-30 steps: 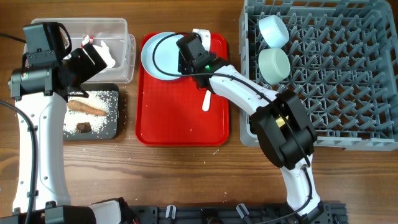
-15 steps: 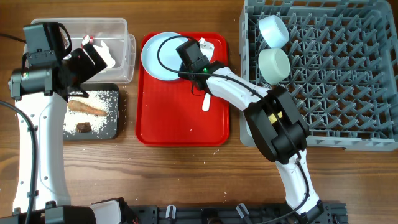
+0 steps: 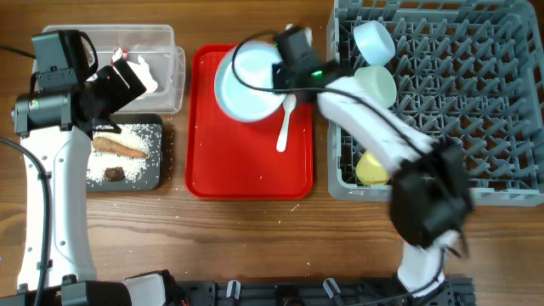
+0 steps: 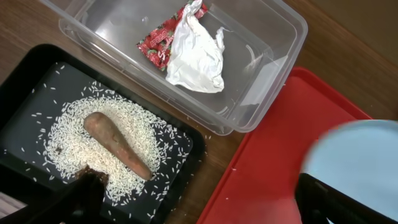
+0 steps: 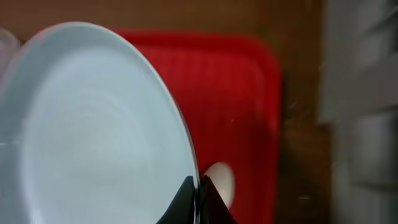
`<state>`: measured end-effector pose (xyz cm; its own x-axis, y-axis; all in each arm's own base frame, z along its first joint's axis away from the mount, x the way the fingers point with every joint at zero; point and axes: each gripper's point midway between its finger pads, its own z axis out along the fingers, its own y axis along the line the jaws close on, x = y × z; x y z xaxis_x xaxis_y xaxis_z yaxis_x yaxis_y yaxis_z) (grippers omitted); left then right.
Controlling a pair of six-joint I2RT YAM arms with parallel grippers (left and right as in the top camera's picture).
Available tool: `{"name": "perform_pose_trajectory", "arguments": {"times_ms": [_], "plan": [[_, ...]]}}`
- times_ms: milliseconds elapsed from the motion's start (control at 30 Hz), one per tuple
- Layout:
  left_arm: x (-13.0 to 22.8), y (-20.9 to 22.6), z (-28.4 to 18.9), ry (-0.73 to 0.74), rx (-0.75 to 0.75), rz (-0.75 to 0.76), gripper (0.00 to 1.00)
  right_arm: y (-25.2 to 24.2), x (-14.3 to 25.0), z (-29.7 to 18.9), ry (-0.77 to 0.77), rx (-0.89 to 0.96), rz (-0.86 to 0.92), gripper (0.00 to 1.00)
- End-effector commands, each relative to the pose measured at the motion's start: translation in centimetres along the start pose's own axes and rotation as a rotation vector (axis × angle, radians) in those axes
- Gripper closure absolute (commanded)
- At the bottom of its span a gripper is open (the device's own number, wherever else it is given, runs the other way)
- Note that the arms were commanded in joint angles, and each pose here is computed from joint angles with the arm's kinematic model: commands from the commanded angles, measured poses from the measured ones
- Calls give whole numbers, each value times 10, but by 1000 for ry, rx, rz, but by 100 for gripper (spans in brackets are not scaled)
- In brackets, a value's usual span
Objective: Sort waste into correct bins and load items into the dishwasher rack
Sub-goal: 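Carry the light blue plate into the rack and stand it upright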
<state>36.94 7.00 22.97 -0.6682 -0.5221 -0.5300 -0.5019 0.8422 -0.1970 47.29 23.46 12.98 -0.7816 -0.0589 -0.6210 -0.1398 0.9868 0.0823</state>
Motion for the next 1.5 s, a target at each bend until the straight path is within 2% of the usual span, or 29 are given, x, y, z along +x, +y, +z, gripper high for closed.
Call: {"name": "perform_pose_trajectory", "arguments": {"times_ms": [0, 133, 167, 200, 300, 433, 567, 733, 900, 967, 1167, 1267, 1467], "plan": [[-5, 1, -2, -15, -6, -8, 0, -54, -76, -118, -265, 184, -183, 96], [-5, 1, -2, -15, -6, -8, 0, -126, -94, -210, -331, 523, -327, 96], [-5, 1, -2, -15, -6, -8, 0, -163, -90, -240, -292, 698, -362, 96], [-5, 1, -2, -15, -6, -8, 0, -177, -87, -247, -258, 752, -390, 96], [-5, 1, -2, -15, -6, -8, 0, -226, -66, -246, -31, 849, -557, 96], [-5, 1, -2, -15, -6, -8, 0, -273, -54, -237, 110, 887, -576, 96], [-5, 1, -2, -15, -6, -8, 0, -297, -39, -188, 173, 709, -575, 96], [-5, 1, -2, -15, -6, -8, 0, -332, -23, -137, 267, 705, -531, 96], [-5, 1, -2, -15, -6, -8, 0, -331, -11, -101, 283, 616, -493, 96], [-5, 1, -2, -15, -6, -8, 0, -332, -18, -103, 234, 629, -430, 96], [-5, 1, -2, -15, -6, -8, 0, -336, -54, -137, 81, 714, -399, 96], [-5, 1, -2, -15, -6, -8, 0, -343, -61, -153, 106, 782, -499, 96], [-5, 1, -2, -15, -6, -8, 0, -354, -61, -165, 166, 868, -554, 96]]}}
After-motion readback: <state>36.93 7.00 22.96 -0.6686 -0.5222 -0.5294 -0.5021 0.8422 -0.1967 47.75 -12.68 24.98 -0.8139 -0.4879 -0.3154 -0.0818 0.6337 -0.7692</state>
